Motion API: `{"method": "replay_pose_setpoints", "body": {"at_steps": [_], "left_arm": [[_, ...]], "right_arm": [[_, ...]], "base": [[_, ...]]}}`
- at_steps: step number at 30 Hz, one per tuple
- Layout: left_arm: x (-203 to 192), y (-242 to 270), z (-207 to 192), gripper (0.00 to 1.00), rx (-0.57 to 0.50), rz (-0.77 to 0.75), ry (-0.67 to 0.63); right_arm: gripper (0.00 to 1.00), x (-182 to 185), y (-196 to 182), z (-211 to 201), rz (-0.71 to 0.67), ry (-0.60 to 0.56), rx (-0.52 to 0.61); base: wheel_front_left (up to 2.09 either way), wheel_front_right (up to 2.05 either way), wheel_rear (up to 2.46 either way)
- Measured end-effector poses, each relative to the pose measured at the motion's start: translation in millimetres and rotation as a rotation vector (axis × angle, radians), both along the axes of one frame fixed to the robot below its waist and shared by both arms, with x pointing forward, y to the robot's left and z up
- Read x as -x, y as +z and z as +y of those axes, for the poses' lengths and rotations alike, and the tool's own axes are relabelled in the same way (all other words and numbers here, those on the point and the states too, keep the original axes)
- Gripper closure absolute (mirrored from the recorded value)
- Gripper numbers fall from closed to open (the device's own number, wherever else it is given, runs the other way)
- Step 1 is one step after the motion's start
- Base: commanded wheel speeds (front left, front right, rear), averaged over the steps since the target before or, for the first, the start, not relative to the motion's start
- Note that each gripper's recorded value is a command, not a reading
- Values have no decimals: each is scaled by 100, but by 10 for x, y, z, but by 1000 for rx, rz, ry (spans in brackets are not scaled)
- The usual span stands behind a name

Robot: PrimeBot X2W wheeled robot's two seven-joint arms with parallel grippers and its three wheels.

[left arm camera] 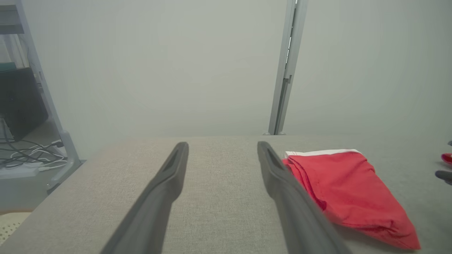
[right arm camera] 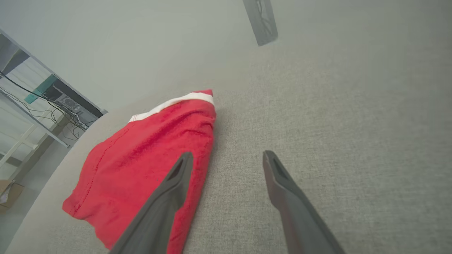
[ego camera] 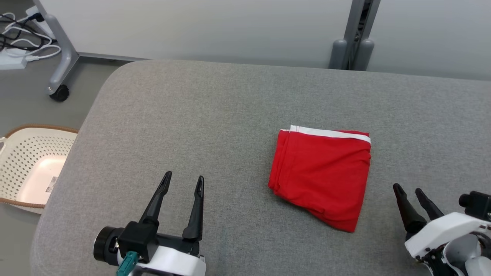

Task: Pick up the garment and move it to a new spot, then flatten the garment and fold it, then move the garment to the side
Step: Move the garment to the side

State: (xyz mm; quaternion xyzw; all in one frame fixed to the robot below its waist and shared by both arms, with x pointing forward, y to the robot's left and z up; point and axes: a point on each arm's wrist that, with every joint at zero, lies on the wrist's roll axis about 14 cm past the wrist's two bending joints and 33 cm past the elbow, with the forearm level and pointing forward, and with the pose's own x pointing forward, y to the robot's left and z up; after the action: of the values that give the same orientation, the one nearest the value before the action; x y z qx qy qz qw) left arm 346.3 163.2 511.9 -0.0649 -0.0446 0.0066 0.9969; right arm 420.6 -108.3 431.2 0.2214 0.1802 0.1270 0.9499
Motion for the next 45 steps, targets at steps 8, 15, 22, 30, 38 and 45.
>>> {"method": "replay_pose_setpoints", "body": {"at_steps": [8, 15, 22, 30, 38, 45], "left_arm": [[48, -138, 109, 0, -2, 49, 39], [63, -213, 227, 0, -12, 78, 77], [56, -238, 314, 0, -19, 91, 107], [20, -224, 300, 0, -25, 91, 105], [-4, -184, 255, 0, -22, 78, 96], [-30, -144, 184, 0, -14, 63, 73]], "right_arm": [[0, -152, -158, 368, 179, 128, -130], [0, -195, -304, 627, 306, 223, -200], [0, -300, -369, 907, 359, 290, -247], [58, -408, -430, 1168, 376, 360, -228], [100, -399, -431, 1207, 353, 404, -171], [100, -415, -400, 999, 323, 404, -93]], "base": [[0, 0, 0], [0, 0, 0], [0, 0, 0], [0, 0, 0], [0, 0, 0], [0, 0, 0]]}}
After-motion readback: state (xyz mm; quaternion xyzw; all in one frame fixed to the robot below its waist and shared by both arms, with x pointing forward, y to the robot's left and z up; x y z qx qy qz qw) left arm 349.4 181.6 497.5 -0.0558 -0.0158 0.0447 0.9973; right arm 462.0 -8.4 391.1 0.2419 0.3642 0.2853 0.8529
